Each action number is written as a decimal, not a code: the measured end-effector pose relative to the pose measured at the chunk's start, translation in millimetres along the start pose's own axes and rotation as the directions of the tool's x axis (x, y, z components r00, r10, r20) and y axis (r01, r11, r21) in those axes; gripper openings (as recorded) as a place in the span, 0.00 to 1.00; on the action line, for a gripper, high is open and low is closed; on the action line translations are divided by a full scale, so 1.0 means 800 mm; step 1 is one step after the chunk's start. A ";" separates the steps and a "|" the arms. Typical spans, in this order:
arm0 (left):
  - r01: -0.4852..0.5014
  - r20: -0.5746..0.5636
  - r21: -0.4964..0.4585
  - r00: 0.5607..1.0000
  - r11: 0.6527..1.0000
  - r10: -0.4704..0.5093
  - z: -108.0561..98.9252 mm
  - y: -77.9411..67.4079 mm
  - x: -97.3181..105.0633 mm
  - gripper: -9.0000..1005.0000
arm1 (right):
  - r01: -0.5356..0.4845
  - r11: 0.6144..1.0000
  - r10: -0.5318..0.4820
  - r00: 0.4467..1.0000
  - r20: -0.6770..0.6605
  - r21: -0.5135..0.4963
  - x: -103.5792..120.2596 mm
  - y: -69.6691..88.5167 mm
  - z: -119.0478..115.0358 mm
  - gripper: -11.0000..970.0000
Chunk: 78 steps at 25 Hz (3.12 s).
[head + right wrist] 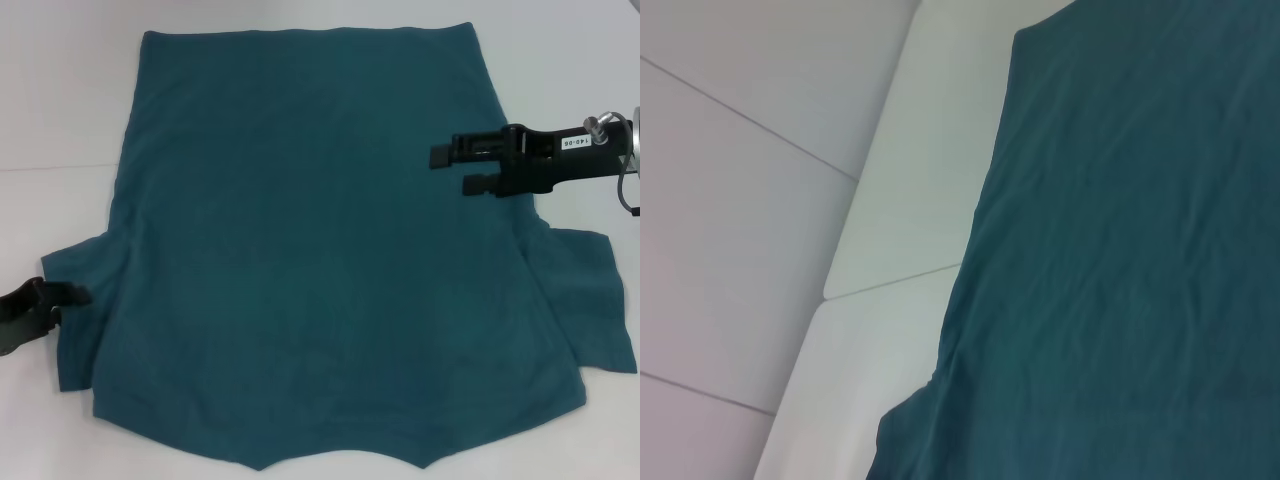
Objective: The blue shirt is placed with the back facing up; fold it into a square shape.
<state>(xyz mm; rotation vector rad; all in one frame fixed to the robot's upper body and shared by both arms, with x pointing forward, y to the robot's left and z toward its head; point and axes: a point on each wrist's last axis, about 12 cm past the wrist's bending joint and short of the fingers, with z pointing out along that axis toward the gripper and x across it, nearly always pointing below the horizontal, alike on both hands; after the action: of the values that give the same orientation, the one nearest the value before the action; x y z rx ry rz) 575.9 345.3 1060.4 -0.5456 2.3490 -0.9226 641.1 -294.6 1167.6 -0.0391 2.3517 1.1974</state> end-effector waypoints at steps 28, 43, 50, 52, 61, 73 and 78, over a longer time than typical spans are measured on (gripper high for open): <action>-0.584 -0.054 -0.133 0.811 0.801 0.582 -0.023 -0.061 -0.065 0.02 | -0.005 1.000 0.005 1.000 0.001 -0.006 0.001 0.000 -0.002 0.87; -0.687 -0.208 -0.235 0.726 0.687 0.655 -0.029 -0.107 -0.083 0.02 | 0.002 1.000 -0.002 1.000 -0.003 -0.011 -0.001 0.003 -0.001 0.86; -0.698 -0.236 -0.266 0.716 0.665 0.657 -0.038 -0.128 -0.087 0.03 | 0.007 1.000 -0.007 1.000 -0.006 -0.011 -0.002 0.005 0.000 0.86; -0.690 -0.245 -0.261 0.724 0.676 0.645 -0.037 -0.136 -0.087 0.03 | 0.005 1.000 -0.005 1.000 -0.010 -0.012 -0.001 0.004 0.002 0.86; -0.587 -0.302 -0.237 0.802 0.775 0.515 -0.016 -0.177 -0.077 0.03 | 0.002 1.000 -0.002 1.000 -0.015 -0.012 0.001 0.004 0.003 0.85; -0.572 -0.360 -0.142 0.790 0.808 0.496 0.049 -0.234 -0.048 0.03 | 0.009 1.000 -0.009 1.000 -0.021 -0.020 0.003 0.007 0.008 0.85; -0.549 -0.337 -0.138 0.809 0.824 0.482 0.074 -0.243 -0.043 0.03 | 0.008 1.000 -0.008 1.000 -0.022 -0.019 0.003 0.006 0.008 0.84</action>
<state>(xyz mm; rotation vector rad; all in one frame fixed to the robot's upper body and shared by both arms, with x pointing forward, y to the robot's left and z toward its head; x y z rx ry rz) 670.9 202.6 1174.6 0.1819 2.6795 -0.4955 640.5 -286.1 1167.1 -0.0684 2.3571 1.2206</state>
